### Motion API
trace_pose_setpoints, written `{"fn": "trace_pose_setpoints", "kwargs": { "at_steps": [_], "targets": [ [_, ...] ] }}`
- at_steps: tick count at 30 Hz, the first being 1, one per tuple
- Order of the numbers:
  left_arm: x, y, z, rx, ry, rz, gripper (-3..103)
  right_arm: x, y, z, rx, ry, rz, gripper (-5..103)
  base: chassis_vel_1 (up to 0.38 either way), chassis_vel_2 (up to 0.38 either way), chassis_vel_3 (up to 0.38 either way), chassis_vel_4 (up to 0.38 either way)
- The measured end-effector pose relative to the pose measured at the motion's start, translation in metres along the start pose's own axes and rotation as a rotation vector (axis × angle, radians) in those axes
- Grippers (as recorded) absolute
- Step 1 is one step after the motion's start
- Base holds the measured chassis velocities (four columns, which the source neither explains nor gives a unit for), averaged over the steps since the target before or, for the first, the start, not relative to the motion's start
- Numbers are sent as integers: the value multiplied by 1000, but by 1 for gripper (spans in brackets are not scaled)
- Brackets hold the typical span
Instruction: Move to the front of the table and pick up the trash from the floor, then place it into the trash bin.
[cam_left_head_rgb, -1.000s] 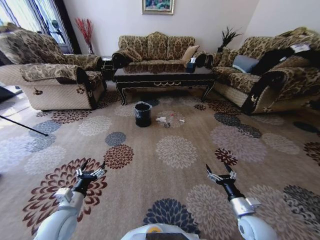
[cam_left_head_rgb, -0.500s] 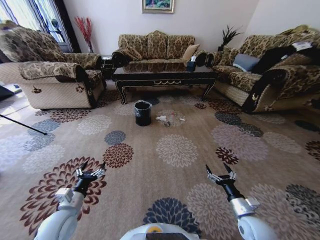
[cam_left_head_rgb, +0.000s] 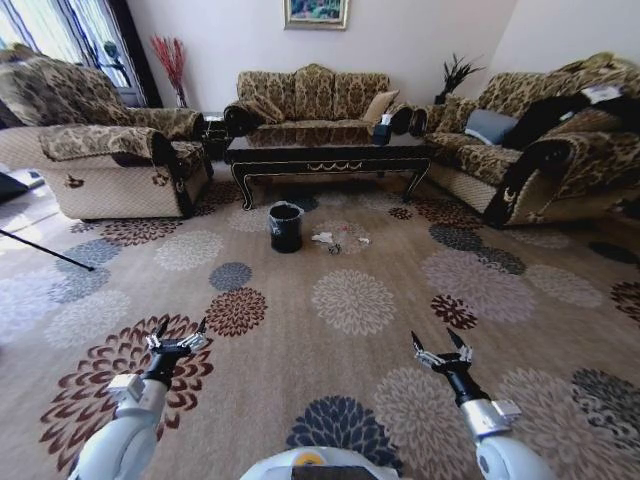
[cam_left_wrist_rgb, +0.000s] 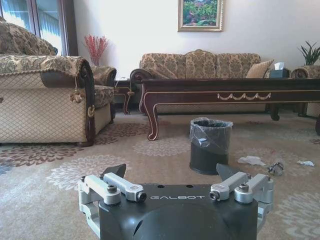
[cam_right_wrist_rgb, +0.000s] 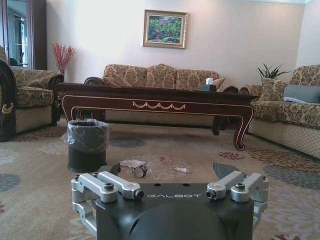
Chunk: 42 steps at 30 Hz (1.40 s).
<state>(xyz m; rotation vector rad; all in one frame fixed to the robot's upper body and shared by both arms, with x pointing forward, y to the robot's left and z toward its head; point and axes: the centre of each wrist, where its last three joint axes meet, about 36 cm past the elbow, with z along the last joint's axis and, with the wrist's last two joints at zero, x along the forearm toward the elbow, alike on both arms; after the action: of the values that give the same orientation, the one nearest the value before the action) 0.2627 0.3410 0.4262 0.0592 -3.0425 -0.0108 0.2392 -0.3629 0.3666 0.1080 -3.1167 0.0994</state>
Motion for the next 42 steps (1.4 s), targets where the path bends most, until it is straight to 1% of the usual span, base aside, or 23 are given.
{"fn": "trace_pose_setpoints", "kwargs": {
  "at_steps": [7,42],
  "targets": [
    [1,2,5,-2,2,1,100,-1,0,0,0,-2,3,100,-91,94,87,-90],
    [2,3,11,-4,11,-5,100,1,1,2,3,9,0,100,-202,198,198,-197]
  ]
}}
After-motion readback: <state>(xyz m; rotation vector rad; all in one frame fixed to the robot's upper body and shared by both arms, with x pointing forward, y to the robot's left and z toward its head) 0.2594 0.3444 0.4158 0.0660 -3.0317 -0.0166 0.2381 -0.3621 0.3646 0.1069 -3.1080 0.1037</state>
